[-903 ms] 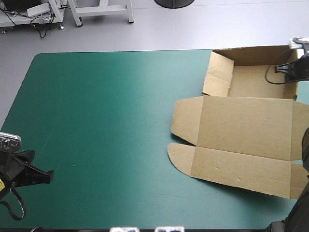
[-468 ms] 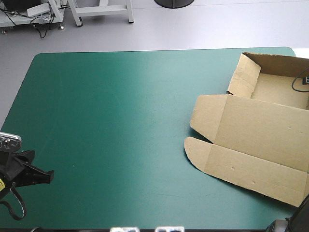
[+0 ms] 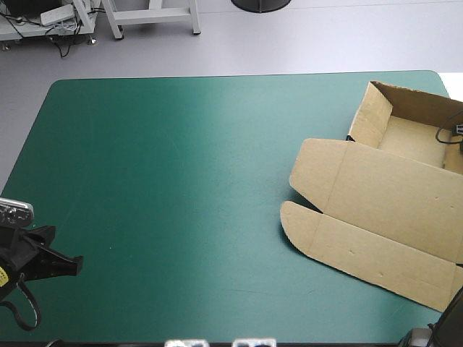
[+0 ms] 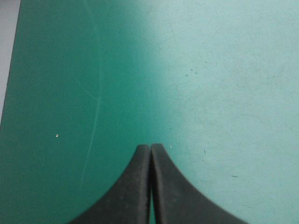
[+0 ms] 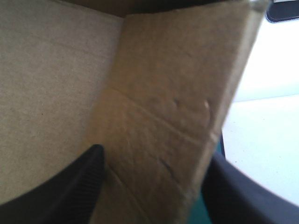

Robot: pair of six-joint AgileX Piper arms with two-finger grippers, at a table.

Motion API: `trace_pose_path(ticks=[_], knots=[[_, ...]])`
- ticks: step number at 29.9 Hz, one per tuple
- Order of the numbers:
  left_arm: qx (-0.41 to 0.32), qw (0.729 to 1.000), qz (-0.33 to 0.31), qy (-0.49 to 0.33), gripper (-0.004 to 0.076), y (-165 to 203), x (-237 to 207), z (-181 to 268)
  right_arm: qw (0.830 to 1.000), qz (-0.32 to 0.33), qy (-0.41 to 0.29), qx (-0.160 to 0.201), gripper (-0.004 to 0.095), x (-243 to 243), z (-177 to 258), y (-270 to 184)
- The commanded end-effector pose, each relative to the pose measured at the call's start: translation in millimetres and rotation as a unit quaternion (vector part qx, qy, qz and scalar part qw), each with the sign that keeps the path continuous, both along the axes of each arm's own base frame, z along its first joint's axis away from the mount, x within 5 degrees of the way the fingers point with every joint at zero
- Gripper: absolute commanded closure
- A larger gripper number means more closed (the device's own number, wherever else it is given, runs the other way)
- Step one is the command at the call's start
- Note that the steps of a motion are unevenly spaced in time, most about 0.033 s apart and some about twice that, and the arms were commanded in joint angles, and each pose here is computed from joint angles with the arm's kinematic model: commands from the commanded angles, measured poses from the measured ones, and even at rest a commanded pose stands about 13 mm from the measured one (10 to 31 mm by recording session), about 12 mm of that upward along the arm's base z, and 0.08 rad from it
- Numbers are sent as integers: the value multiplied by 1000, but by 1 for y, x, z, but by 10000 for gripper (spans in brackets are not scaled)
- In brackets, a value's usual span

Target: Fold the box

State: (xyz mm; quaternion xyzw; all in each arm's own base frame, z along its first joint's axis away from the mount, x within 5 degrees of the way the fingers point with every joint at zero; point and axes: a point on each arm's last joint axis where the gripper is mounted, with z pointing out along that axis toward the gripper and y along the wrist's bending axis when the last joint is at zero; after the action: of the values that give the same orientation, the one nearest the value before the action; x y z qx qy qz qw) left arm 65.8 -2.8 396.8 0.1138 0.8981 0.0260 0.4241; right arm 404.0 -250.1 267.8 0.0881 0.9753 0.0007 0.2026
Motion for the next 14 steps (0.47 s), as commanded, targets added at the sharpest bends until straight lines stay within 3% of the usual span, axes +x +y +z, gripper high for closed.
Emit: trace_pose_path(ticks=[1, 3, 6, 11, 14], knots=[[-3, 1000, 9, 13, 734, 1, -3, 3, 998, -35, -39, -43, 55, -10, 38, -4], [-3, 1000, 9, 13, 734, 1, -3, 3, 996, -61, -27, -56, -15, -13, 38, -8], [-3, 1000, 9, 13, 734, 1, -3, 3, 995, -74, -37, -49, 1, -15, 47, -5], [-4, 1000, 9, 12, 734, 1, -3, 3, 989, -33, -147, 5, 7, -17, 103, 20], [-23, 999, 25, 13, 734, 1, -3, 3, 977, 0, -215, 6, 36, -31, 152, 40]])
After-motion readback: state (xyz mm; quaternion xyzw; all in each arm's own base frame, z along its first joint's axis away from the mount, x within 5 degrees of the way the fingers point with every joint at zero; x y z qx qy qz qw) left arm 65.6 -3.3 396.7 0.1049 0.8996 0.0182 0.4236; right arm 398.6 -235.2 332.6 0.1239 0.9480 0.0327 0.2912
